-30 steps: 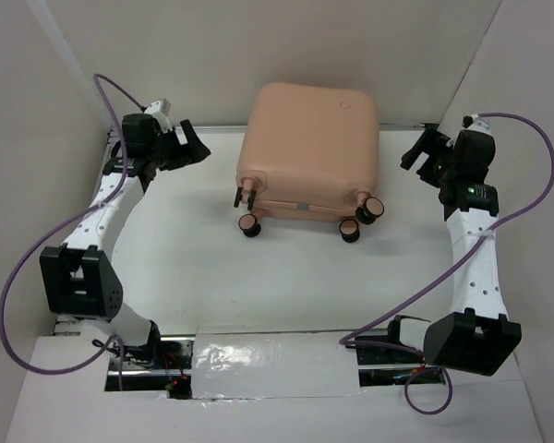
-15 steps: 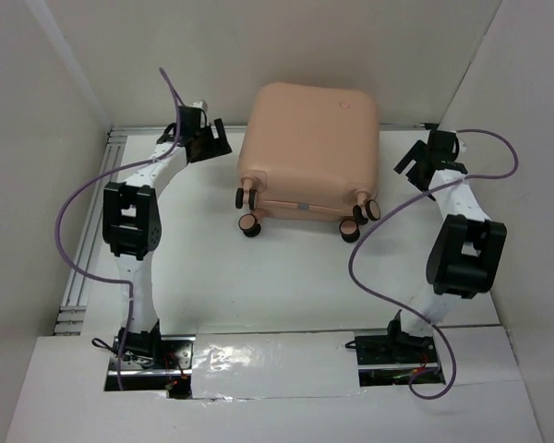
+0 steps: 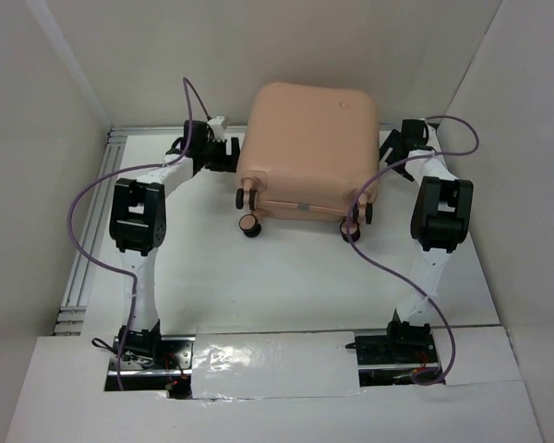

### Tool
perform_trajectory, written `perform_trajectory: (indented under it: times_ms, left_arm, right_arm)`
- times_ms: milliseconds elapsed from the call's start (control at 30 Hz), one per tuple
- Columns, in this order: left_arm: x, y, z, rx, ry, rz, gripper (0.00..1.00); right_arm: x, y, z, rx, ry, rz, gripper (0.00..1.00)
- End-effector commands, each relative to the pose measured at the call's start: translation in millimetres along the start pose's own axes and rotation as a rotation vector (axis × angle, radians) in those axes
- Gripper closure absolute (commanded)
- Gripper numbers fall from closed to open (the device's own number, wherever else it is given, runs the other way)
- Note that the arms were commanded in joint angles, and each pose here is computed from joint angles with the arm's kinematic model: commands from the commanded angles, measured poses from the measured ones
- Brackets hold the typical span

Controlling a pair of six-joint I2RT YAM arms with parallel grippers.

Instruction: Pack the luggage

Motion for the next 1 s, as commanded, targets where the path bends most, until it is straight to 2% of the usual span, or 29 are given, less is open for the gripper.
perform_trajectory:
  times_ms: [0,67,100,233,333,367,433,467,500,533,567,633,667,733,800,833,900,933,967]
  left_arm:
    - [-15.9,25.0,-63.0,0.317,-0.244,-0.076,0.12]
    - [-3.7,28.7,-76.5,0.362,-0.281,-0.040,0.13]
    - [0.1,29.2,-83.1,0.375,-0.317,-0.037,0.14]
    - [20.4,41.7,-133.4,0.450,-0.393,-0.009,0.16]
    - [36.8,64.1,-172.8,0.497,-0.440,-0.008,0.17]
    - [46.3,77.6,-179.9,0.469,-0.451,-0.003,0.17]
    - [58.4,91.0,-208.8,0.477,-0.502,-0.029,0.17]
    - [79.4,97.1,-209.8,0.450,-0.505,0.007,0.17]
    - [76.1,117.2,-222.6,0.453,-0.512,-0.035,0.17]
    - [87.3,127.1,-237.1,0.476,-0.517,-0.026,0.17]
    - [108.0,133.5,-235.2,0.465,-0.499,0.014,0.17]
    - [120.7,161.5,-252.6,0.494,-0.472,-0.002,0.17]
    - [140.8,165.3,-247.4,0.453,-0.459,0.023,0.17]
    - [150.4,186.9,-256.4,0.452,-0.422,0.004,0.17]
    - [166.9,196.2,-249.1,0.397,-0.388,0.034,0.17]
    - [167.4,201.7,-247.4,0.380,-0.358,0.028,0.17]
    - [164.0,218.1,-242.5,0.339,-0.321,-0.009,0.16]
    - [157.2,223.3,-237.3,0.325,-0.310,-0.033,0.16]
    - [149.8,234.7,-235.6,0.326,-0.304,-0.070,0.16]
  right_arm:
    - [3.3,-8.2,37.6,-0.181,0.111,-0.019,0.02]
    - [7.9,-11.3,49.9,-0.253,0.145,-0.007,0.02]
    - [10.5,-10.8,58.8,-0.283,0.182,-0.004,0.05]
    - [28.5,-8.8,90.3,-0.414,0.296,0.015,0.07]
    - [44.8,-2.5,112.4,-0.524,0.378,0.046,0.08]
    - [48.0,0.0,118.1,-0.563,0.408,0.048,0.08]
    - [59.9,3.7,126.1,-0.602,0.444,0.071,0.09]
    - [71.8,6.6,133.0,-0.614,0.459,0.089,0.09]
    - [79.5,8.3,136.0,-0.632,0.478,0.104,0.09]
    - [83.6,10.2,140.1,-0.641,0.499,0.104,0.11]
    - [94.6,16.2,148.9,-0.675,0.516,0.131,0.11]
    - [107.3,23.3,154.7,-0.713,0.544,0.158,0.11]
    - [116.2,28.7,162.7,-0.739,0.559,0.171,0.11]
    - [126.5,38.0,179.5,-0.781,0.594,0.181,0.11]
    - [138.0,35.6,187.4,-0.759,0.630,0.213,0.11]
    - [125.1,43.5,206.1,-0.786,0.636,0.177,0.11]
    - [134.0,29.0,208.7,-0.666,0.655,0.214,0.09]
    - [103.6,40.9,231.1,-0.677,0.646,0.125,0.09]
    - [95.9,27.3,226.9,-0.609,0.638,0.110,0.08]
Point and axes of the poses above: each gripper's point midway between its finger pads, its own y axis back along the fingers, its own z axis along the line the jaws close on, x = y × z, the point moved 8 cm from there along y, back along the fingers, and after that the axes turned 3 degrees about -y, right-handed, at the moved point
